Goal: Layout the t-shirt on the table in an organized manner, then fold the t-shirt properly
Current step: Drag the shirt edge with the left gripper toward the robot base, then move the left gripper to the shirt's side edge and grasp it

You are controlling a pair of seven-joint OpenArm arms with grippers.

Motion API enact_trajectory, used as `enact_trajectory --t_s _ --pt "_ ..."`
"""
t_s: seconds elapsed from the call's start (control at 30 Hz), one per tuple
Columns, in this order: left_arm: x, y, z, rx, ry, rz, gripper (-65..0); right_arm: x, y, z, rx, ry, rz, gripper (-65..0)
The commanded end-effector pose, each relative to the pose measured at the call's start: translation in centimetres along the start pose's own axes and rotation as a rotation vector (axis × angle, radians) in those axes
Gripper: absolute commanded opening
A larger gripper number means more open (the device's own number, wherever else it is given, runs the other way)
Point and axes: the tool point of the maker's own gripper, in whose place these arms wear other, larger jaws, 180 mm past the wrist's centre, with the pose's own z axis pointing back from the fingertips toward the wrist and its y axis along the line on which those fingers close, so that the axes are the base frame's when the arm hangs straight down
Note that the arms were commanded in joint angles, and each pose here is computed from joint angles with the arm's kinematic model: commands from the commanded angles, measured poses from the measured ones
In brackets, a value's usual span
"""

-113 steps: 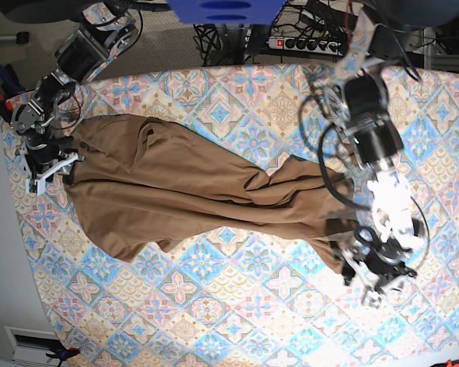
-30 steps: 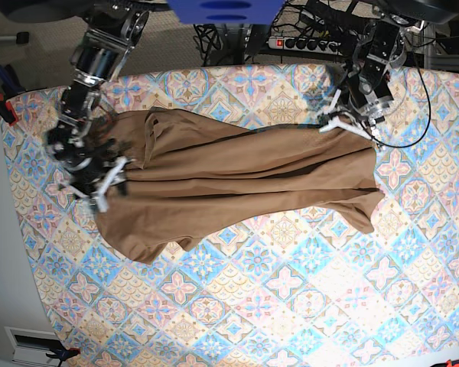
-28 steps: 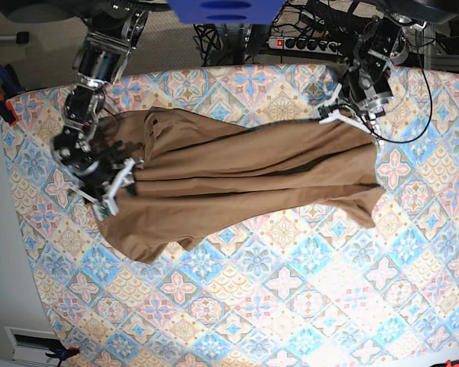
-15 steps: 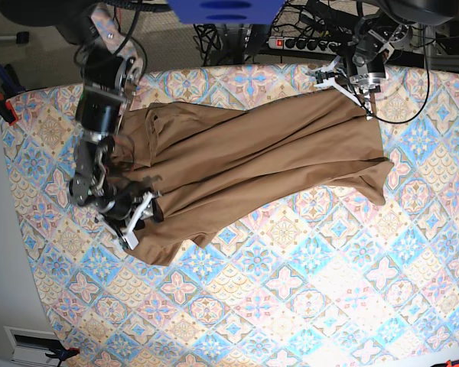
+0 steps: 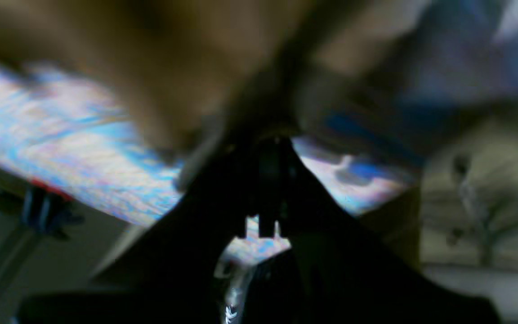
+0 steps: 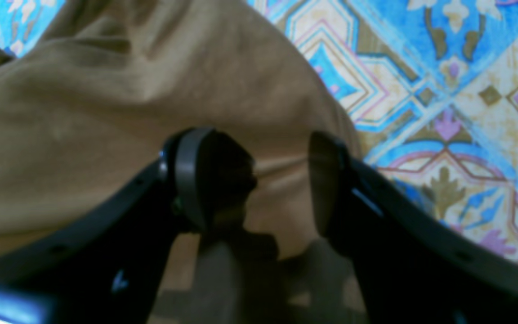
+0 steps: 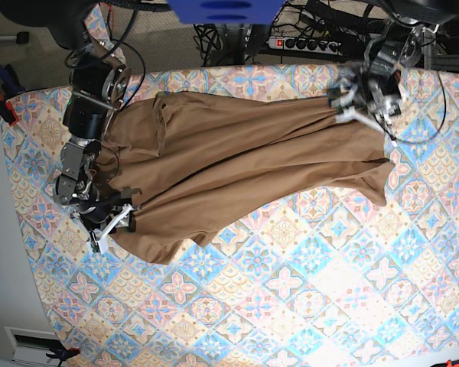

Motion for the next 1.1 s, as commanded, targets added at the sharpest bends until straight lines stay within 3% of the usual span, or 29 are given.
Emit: enact_trajectory --t_s 0.0,0.07,0.1,0.23,0.37,0.53,0.6,0.7,0.93,1.07 --pt "-2.0 1.7 0.5 0.069 0.094 0.028 -65.0 1.1 -0.8 0.3 -0.018 -0.008 0.012 -33.8" --pt "-3.1 3.0 1.2 0.152 0.170 0.023 -62.8 1.2 -0.8 0.4 -0.020 -0.009 0.014 -33.8" --pt "-3.1 3.3 1.5 0.188 0.188 -0.006 -57.8 1.2 -0.8 0.4 -0.020 -0.009 0.014 -33.8" --pt "-0.4 3.2 3.3 0.231 0.088 -0.048 -45.9 1.2 -0.8 0.4 -0.020 -0.009 0.014 -33.8" --pt "0.7 2.4 3.6 0.190 0.022 -0.033 -45.5 1.1 -0.8 0.4 -0.020 -0.007 0.015 -33.8" --pt "1.4 7.3 5.6 0.330 0.074 0.065 -45.4 1.1 -0.8 0.4 -0.021 -0.007 0.015 -33.8" --pt "2.5 9.2 6.9 0.373 0.037 0.115 -45.4 1.1 -0.8 0.4 -0.021 -0.007 0.015 -33.8" --pt "5.2 11.8 8.3 0.388 -0.073 0.222 -45.4 1.1 -0.8 0.4 -0.021 -0.007 0.015 -33.8" --pt "10.6 17.8 12.8 0.330 -0.347 0.755 -45.3 1.1 -0.8 0.4 -0.021 -0.007 0.015 -33.8" --pt "12.5 21.0 15.8 0.377 -0.416 0.846 -45.0 1.0 -0.8 0.4 -0.021 -0.005 0.014 -33.8"
